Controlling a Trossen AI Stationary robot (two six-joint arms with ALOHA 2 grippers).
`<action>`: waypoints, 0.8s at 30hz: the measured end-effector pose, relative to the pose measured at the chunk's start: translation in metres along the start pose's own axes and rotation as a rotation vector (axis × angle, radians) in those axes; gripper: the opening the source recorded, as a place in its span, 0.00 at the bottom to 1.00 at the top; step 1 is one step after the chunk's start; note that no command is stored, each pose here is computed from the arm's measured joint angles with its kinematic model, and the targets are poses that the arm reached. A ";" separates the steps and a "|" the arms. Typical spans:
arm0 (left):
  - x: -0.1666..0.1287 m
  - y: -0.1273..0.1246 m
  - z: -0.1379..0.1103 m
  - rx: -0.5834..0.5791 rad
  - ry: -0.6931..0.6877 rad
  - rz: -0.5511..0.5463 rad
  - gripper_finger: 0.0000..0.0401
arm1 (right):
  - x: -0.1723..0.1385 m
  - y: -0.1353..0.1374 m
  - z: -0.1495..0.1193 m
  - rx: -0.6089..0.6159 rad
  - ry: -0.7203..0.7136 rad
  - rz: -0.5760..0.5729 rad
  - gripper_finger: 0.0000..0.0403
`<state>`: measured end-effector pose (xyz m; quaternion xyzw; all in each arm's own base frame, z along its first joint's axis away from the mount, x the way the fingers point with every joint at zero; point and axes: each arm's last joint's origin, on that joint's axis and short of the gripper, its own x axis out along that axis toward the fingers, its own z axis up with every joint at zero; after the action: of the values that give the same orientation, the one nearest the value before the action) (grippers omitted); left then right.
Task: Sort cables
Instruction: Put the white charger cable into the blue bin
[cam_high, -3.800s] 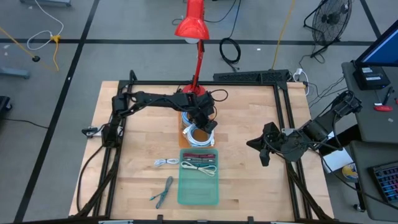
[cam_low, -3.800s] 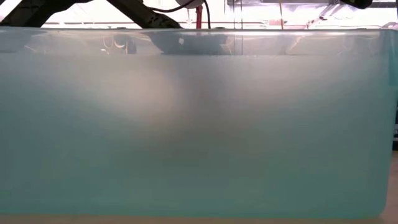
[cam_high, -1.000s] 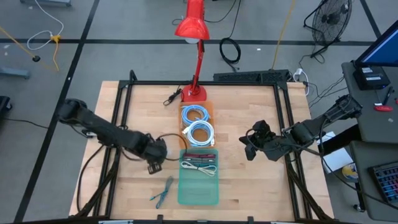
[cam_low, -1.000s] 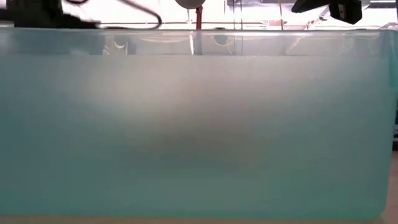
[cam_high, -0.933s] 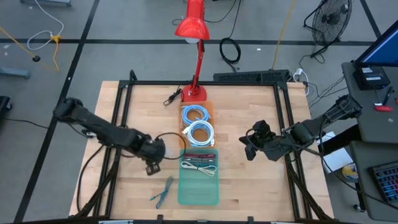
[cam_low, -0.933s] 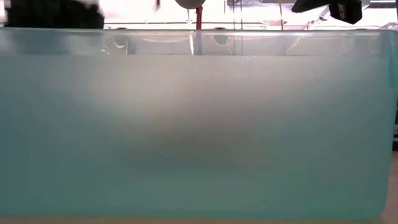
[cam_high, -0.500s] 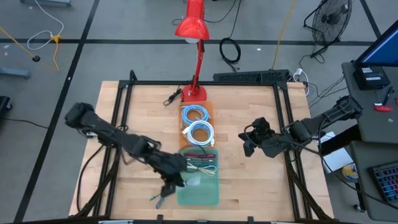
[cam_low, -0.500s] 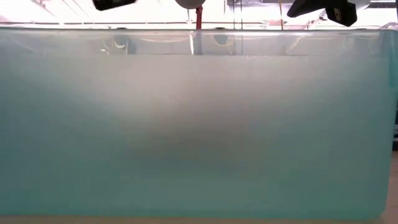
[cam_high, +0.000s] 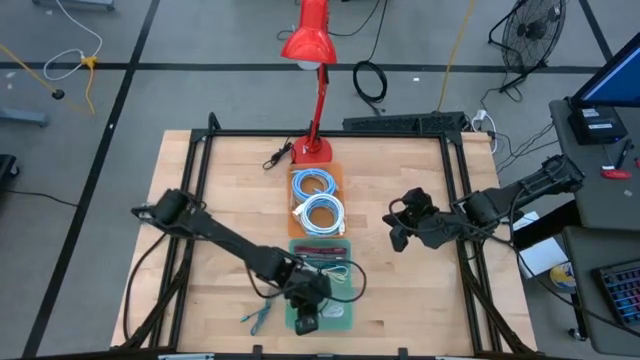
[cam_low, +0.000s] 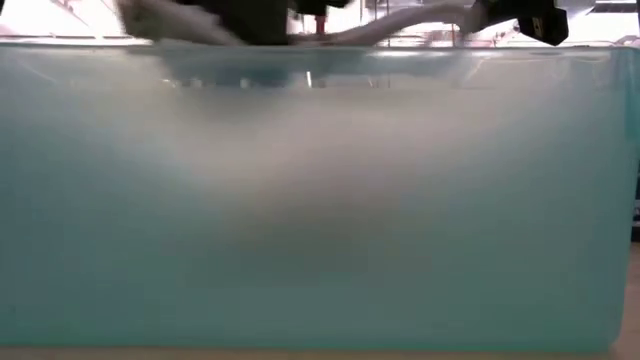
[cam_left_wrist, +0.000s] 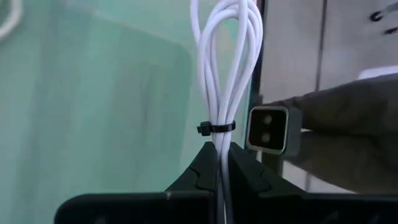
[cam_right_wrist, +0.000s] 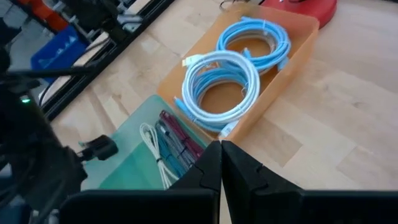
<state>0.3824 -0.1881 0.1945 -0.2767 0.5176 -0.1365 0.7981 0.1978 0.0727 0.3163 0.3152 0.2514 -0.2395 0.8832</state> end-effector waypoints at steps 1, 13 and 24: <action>0.005 0.000 0.002 -0.005 0.001 -0.013 0.03 | 0.000 0.000 0.000 -0.008 0.012 0.006 0.00; 0.019 0.028 0.019 -0.085 0.052 0.139 0.03 | -0.001 0.002 -0.003 -0.069 0.047 0.037 0.00; 0.009 0.054 0.020 -0.066 0.136 0.272 0.03 | -0.001 0.002 -0.003 -0.110 0.061 0.046 0.00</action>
<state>0.4008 -0.1434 0.1625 -0.2200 0.6073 -0.0285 0.7629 0.1972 0.0769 0.3159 0.2791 0.2836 -0.1951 0.8964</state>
